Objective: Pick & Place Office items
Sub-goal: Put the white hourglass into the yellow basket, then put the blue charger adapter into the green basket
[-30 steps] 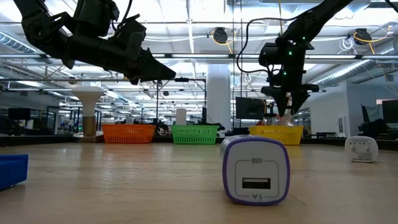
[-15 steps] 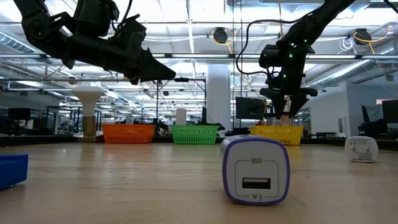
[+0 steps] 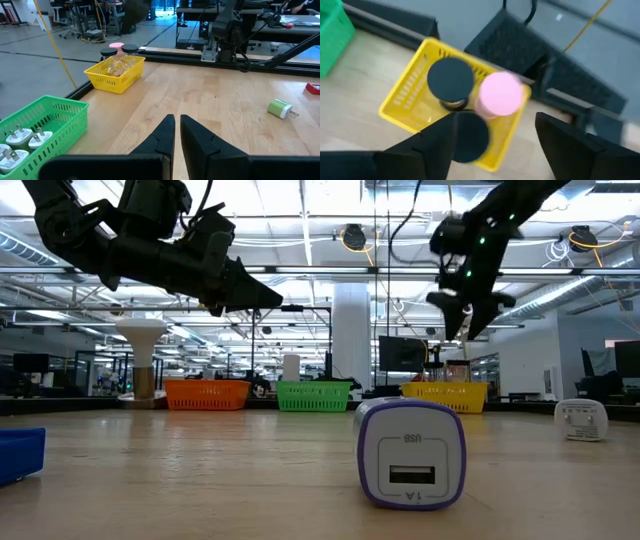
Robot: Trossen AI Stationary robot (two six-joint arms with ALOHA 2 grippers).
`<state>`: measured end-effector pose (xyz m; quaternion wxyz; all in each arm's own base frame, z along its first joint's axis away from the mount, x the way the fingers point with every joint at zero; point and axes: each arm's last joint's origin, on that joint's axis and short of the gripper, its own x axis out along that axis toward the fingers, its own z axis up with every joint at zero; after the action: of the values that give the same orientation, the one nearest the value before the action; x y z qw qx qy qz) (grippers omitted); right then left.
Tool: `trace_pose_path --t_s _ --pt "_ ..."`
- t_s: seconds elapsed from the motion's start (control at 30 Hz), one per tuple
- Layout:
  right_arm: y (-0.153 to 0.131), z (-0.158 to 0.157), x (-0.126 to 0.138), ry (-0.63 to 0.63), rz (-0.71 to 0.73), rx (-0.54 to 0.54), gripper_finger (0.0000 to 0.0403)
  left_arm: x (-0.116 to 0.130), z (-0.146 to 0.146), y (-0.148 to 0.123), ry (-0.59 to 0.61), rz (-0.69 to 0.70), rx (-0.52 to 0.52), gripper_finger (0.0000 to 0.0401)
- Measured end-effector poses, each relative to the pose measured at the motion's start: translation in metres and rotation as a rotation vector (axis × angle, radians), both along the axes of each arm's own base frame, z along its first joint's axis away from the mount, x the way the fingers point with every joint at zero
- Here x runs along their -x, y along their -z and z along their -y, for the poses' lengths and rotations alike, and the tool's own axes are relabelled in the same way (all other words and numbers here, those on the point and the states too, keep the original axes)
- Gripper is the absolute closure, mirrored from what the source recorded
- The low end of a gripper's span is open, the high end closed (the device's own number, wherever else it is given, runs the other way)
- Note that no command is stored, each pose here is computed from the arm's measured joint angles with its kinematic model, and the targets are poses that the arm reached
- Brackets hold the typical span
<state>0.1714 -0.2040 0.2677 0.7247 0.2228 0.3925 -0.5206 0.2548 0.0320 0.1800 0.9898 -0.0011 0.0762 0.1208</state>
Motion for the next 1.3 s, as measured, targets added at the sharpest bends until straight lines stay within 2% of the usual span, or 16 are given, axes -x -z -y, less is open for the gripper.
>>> trace_pose_path --t_s 0.1,0.2,0.37,0.53,0.7,0.8,0.97,1.17,1.3 --pt "-0.014 -0.014 0.004 -0.044 0.031 0.077 0.0175 0.0 0.0 0.0 0.0 0.0 0.0 0.0368" --pt "-0.013 -0.031 0.005 -0.109 0.068 0.131 0.0212 0.0 0.0 0.0 0.0 0.0 0.0 0.0368" --pt "0.014 -0.062 0.001 -0.266 0.161 0.228 0.0283 0.0 0.0 0.0 -0.001 0.002 0.007 0.0368" --pt "0.047 -0.089 -0.006 -0.465 0.367 0.29 0.0347 0.0 0.0 0.0 -0.012 0.022 0.085 0.0368" --pt "0.066 -0.105 -0.01 -0.587 0.549 0.384 0.0394 0.0 0.0 0.0 -0.016 0.027 0.107 0.0368" --pt "0.074 -0.112 -0.008 -0.63 0.593 0.432 0.0398 0.0 0.0 0.0 -0.018 0.029 0.124 0.0368" --pt "0.083 -0.117 -0.004 -0.657 0.605 0.476 0.0398 -0.002 -0.001 -0.004 -0.045 0.078 0.278 0.0368" --pt "0.079 -0.117 -0.003 -0.7 0.604 0.589 0.0399 -0.007 0.008 -0.01 -0.092 0.1 0.253 0.0368" --pt "0.078 -0.119 -0.003 -0.754 0.638 0.582 0.0402 -0.012 0.016 -0.012 -0.127 0.075 0.306 0.0372"
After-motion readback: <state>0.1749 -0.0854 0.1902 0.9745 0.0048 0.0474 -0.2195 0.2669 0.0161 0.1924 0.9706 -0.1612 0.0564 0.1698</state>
